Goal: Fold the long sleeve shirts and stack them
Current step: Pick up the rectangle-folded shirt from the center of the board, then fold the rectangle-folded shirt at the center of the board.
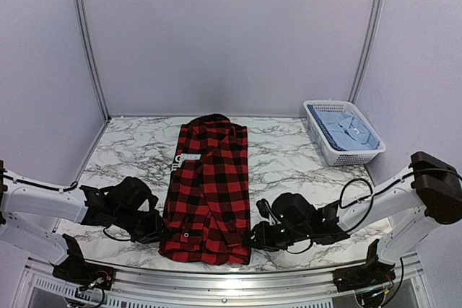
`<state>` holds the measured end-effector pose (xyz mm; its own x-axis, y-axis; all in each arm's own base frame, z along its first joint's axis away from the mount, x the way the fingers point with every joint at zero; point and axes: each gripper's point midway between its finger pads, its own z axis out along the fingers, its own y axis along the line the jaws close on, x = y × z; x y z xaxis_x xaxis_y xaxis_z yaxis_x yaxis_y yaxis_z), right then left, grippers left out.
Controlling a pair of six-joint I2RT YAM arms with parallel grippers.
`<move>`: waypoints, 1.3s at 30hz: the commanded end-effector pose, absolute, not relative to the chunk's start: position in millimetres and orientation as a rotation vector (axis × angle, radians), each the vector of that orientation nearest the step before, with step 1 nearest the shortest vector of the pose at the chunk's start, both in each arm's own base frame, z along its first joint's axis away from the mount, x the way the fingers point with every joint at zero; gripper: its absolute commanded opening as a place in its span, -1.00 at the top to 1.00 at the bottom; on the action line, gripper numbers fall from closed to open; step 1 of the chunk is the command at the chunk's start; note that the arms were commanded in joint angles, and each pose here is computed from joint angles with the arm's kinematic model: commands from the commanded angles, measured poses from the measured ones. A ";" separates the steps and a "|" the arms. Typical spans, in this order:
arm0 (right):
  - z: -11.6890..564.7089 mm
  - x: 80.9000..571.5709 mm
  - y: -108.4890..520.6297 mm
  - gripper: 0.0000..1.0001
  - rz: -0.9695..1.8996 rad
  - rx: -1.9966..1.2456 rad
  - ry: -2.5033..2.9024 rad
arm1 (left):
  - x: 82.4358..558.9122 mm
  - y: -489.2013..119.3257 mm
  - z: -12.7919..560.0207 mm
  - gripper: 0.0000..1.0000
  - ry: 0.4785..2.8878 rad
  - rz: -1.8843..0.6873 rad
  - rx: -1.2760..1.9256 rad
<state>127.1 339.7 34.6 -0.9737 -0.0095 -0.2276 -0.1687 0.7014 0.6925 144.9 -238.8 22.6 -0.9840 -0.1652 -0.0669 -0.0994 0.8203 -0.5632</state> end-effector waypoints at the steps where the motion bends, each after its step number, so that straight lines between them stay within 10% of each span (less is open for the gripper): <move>1: 52.9 132.1 353.6 0.41 1.168 -0.155 2.650 | 136.7 -241.4 25.8 0.60 2.918 -0.925 -0.237; 12: 64.2 137.6 365.0 0.52 1.187 -0.175 2.622 | 142.6 -248.7 37.6 0.79 2.872 -0.989 -0.252; 19: 72.5 141.6 372.8 1.00 1.185 -0.198 2.606 | 154.1 -258.5 61.8 0.86 2.778 -1.058 -0.202; 39: 113.2 229.5 384.2 1.00 1.168 -0.195 2.478 | 240.6 -269.9 120.5 0.89 2.546 -1.114 -0.194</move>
